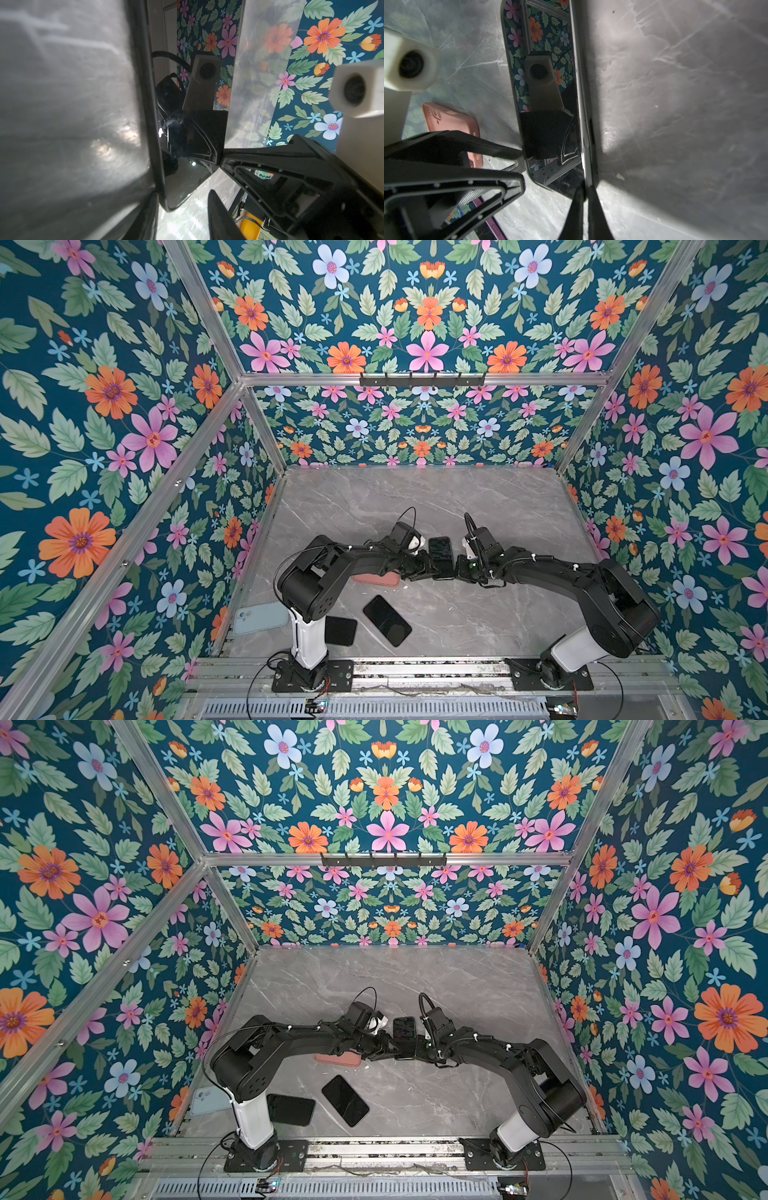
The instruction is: Put the phone into the phone case
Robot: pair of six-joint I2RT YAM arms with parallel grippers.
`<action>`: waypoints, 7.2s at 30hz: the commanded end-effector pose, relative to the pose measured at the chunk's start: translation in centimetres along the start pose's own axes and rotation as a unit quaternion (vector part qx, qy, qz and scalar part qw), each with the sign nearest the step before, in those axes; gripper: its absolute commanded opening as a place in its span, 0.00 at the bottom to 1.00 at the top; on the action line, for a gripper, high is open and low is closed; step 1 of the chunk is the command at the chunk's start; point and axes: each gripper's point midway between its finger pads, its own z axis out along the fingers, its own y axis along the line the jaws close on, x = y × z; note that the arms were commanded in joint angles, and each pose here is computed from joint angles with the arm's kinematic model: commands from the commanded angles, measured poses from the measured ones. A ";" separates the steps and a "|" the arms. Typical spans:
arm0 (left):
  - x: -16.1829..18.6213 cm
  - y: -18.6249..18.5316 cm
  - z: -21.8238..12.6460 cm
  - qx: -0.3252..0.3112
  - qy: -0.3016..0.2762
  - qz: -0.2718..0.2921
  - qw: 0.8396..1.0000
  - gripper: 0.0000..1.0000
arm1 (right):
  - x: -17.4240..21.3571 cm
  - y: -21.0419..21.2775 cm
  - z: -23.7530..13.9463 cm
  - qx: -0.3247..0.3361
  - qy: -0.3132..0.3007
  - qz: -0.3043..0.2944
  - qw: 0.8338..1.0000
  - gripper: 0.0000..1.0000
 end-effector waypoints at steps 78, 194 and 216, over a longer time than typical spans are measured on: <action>0.0 0.5 -0.9 -0.025 0.012 0.022 0.999 0.62 | 1.1 -0.1 1.1 -0.010 0.017 0.009 1.000 0.06; 1.4 3.1 -0.5 -0.064 0.038 0.027 0.997 0.56 | 0.6 0.2 1.9 0.012 0.072 -0.029 0.997 0.16; -2.0 1.3 -4.5 -0.111 -0.074 0.071 0.989 0.62 | -1.3 1.0 -2.7 0.049 -0.018 -0.054 0.997 0.45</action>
